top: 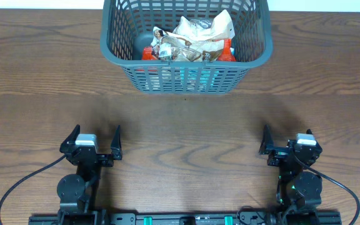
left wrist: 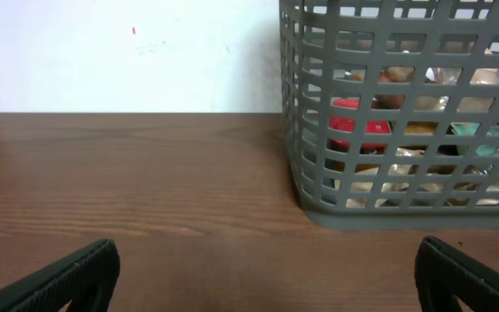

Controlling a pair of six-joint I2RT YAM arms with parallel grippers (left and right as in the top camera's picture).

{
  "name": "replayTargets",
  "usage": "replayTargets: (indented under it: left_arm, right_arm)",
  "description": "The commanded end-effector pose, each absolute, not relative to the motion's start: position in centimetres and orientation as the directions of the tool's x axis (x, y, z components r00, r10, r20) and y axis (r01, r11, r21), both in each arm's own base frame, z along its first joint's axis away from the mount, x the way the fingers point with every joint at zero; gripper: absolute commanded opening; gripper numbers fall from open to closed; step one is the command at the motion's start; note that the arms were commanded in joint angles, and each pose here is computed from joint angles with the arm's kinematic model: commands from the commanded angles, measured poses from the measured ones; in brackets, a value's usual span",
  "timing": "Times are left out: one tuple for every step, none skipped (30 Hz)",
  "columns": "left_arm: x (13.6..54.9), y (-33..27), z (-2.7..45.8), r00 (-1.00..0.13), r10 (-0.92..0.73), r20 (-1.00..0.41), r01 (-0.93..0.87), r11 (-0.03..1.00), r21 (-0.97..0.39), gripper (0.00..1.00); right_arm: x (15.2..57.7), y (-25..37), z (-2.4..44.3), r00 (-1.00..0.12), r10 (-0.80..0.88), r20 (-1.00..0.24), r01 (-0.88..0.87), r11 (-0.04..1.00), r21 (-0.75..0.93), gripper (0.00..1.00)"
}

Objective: Pack container

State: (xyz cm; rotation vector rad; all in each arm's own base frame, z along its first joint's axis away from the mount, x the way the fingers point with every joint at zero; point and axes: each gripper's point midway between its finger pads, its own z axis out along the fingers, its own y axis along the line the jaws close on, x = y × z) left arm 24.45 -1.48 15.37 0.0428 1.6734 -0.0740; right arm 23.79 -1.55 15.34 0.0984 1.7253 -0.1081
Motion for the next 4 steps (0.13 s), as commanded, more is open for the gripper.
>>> replayTargets:
  left_arm:
    - [24.36, -1.59, 13.85, -0.149, -0.023, -0.989, 0.075, 0.997, -0.035, 0.99]
    - [24.36, -1.59, 13.85, -0.149, -0.023, -0.989, 0.075, 0.997, -0.035, 0.99]
    - [24.36, -1.59, 13.84, -0.149, -0.023, -0.989, 0.075, 0.997, -0.035, 0.99]
    - [24.36, -1.59, 13.84, -0.149, -0.023, -0.989, 0.075, 0.997, -0.035, 0.99]
  right_arm:
    - [23.73, -1.93, 15.29, -0.151, 0.023, -0.988, 0.149, 0.989, 0.0, 0.99]
    - [23.73, -1.93, 15.29, -0.151, 0.023, -0.988, 0.149, 0.989, 0.0, 0.99]
    - [23.73, -1.93, 15.28, -0.152, 0.023, -0.988, 0.149, 0.989, 0.0, 0.99]
    - [23.73, -1.93, 15.29, -0.151, 0.023, -0.988, 0.149, 0.989, 0.0, 0.99]
